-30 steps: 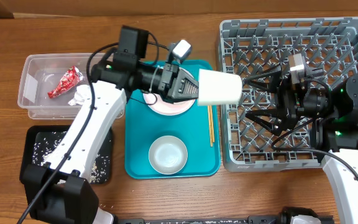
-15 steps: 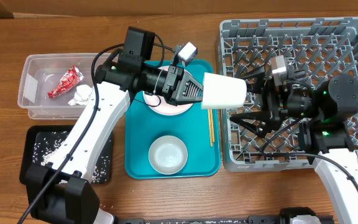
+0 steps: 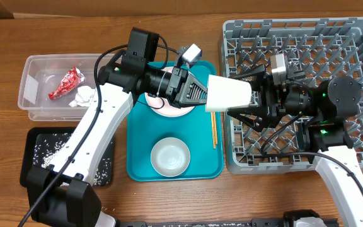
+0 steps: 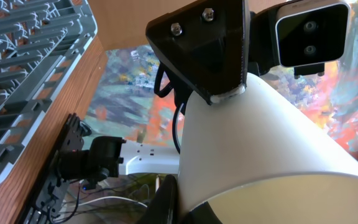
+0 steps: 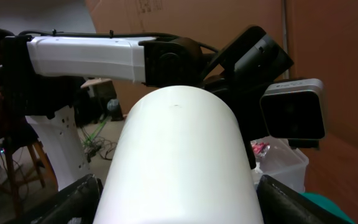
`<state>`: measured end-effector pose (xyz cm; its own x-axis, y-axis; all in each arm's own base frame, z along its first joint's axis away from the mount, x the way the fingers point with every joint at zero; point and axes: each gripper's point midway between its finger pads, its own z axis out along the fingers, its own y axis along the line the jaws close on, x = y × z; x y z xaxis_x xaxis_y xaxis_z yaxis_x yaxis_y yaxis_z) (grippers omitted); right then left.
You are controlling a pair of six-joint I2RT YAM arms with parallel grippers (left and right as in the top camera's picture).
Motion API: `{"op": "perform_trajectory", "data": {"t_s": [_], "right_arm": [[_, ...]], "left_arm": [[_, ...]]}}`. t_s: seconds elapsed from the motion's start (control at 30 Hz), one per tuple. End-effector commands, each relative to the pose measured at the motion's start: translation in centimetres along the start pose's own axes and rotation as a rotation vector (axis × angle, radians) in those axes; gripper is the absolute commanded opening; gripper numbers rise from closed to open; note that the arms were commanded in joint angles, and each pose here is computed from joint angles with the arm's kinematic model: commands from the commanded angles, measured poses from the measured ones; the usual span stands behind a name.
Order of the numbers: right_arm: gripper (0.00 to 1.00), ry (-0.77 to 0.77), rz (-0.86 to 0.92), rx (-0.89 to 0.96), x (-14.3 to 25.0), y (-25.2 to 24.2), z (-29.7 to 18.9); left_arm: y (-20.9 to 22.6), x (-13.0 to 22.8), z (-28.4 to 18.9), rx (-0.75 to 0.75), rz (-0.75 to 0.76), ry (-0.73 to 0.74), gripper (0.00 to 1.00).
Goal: Sort waste into correct bins and load items into the dishwasher
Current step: 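Reach the right gripper to the cup and grasp it from the left gripper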
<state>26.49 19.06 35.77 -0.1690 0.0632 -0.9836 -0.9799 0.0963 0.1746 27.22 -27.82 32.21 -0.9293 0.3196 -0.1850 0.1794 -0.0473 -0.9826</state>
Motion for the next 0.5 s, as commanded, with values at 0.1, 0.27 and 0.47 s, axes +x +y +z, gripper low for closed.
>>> {"op": "perform_trajectory", "data": {"t_s": [0.1, 0.27, 0.47], "right_arm": [[0.78, 0.011, 0.014, -0.036, -0.42, 0.73, 0.13], [0.71, 0.019, 0.04, -0.05, -0.3, 0.98, 0.12], [0.69, 0.019, 0.045, -0.049, -0.25, 0.95, 0.12]], "left_arm": [[-1.2, 0.26, 0.14, 0.026, 0.048, 0.017, 0.04], [-1.2, 0.24, 0.1, 0.026, 0.048, 0.016, 0.04], [-1.02, 0.09, 0.05, 0.015, 0.052, 0.009, 0.04]]}}
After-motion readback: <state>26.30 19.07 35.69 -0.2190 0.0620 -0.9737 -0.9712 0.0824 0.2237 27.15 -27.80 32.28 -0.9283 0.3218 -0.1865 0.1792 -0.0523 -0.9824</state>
